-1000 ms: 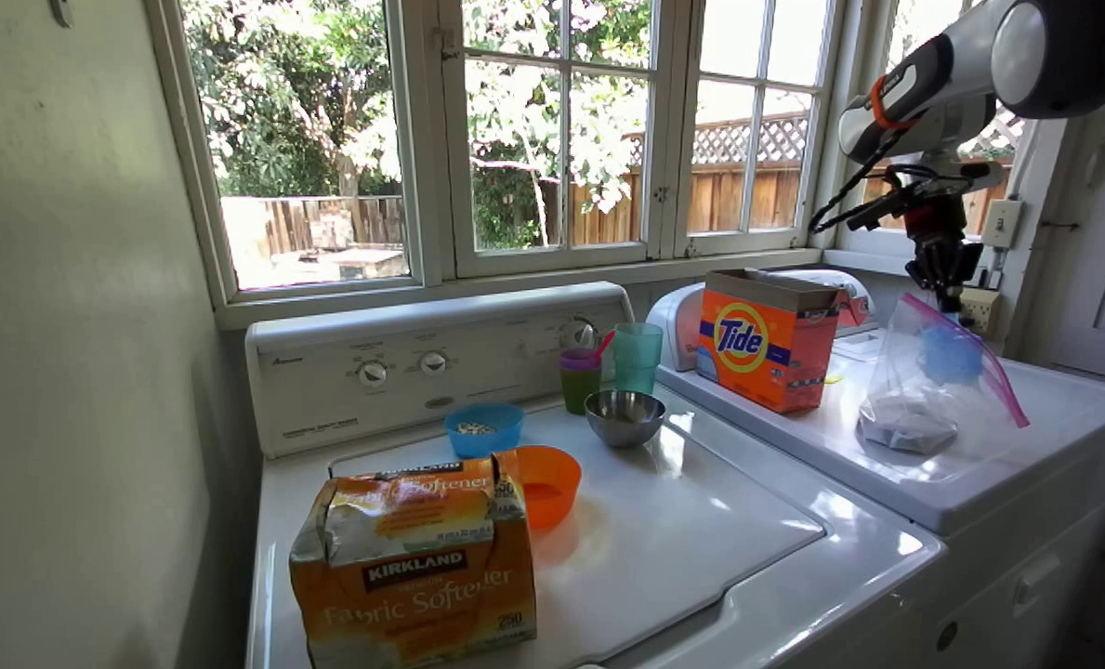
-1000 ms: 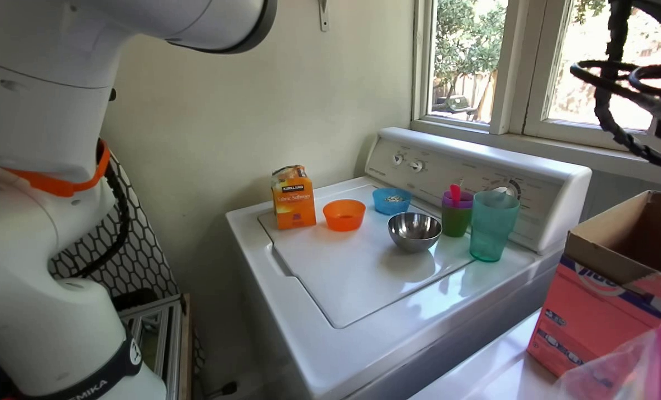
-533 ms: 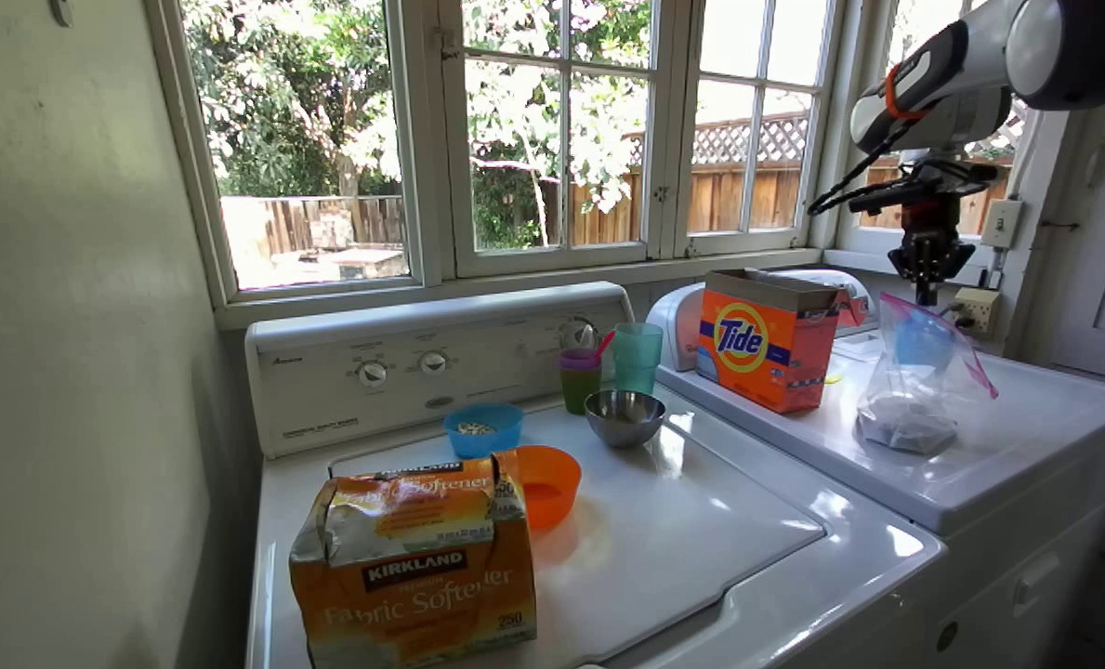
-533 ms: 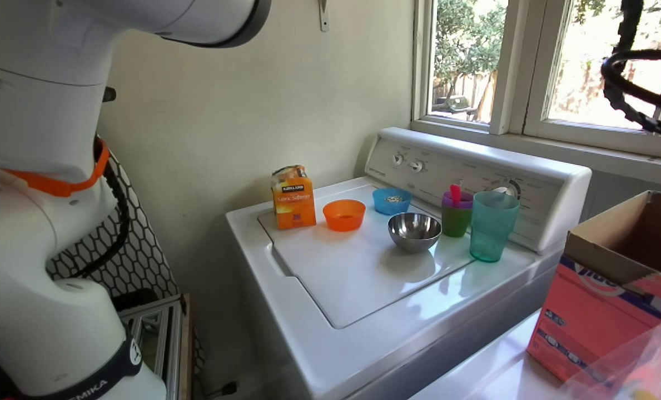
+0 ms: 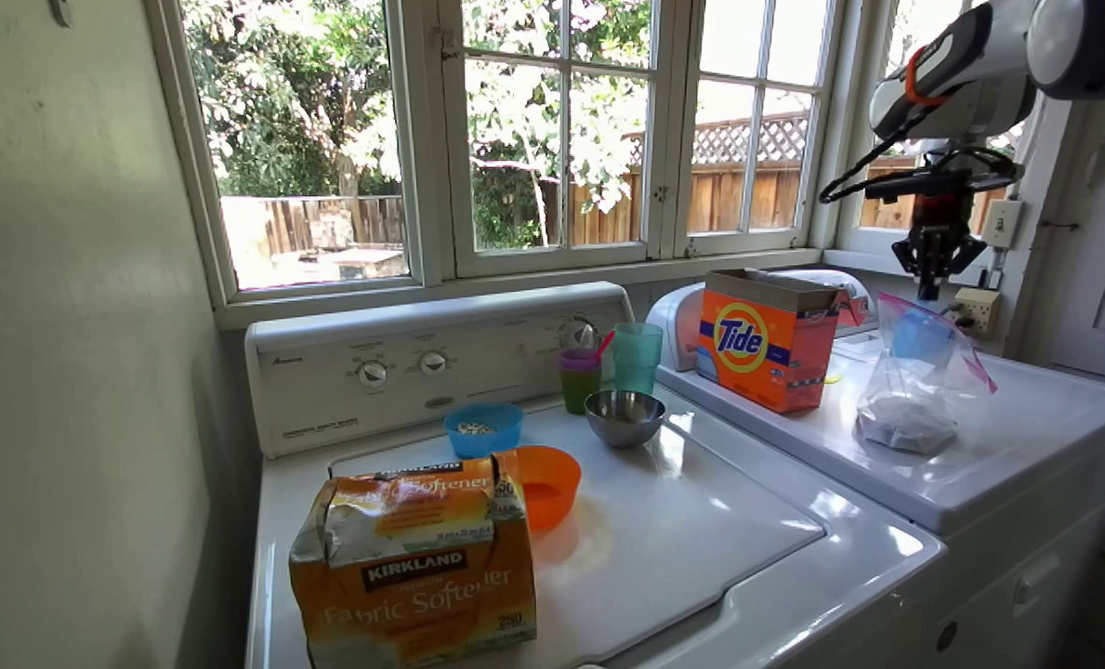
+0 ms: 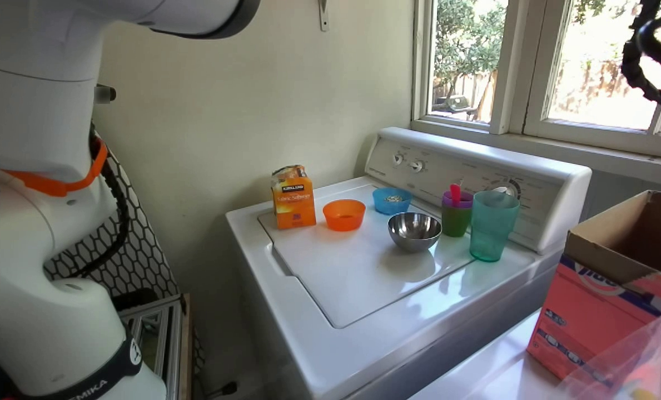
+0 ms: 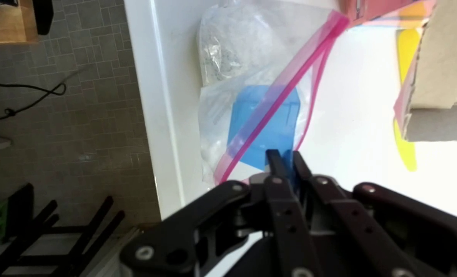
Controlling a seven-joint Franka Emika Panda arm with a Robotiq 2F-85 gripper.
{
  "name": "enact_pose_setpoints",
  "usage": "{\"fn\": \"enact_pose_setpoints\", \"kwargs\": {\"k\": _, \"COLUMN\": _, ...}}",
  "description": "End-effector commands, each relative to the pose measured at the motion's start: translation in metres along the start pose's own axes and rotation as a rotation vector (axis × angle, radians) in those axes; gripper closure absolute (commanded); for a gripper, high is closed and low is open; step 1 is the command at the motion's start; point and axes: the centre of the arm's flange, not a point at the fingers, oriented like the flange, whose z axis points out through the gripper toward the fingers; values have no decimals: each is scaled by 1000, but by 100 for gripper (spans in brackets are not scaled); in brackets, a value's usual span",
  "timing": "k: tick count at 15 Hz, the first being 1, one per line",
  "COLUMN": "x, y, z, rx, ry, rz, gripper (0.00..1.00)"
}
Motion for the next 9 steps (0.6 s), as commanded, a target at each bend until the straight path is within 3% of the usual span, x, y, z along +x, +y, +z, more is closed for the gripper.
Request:
{"fn": "enact_pose_setpoints", "kwargs": {"k": 1, "x": -6, "y": 6, "z": 11, "rx": -57, "ry": -13, "rz": -183, "gripper": 98}}
{"fn": "enact_pose_setpoints", "kwargs": {"k": 9, "x": 3, "y": 16, "z": 13, "rx": -101, "ry": -2, "rz": -601, "gripper": 98}}
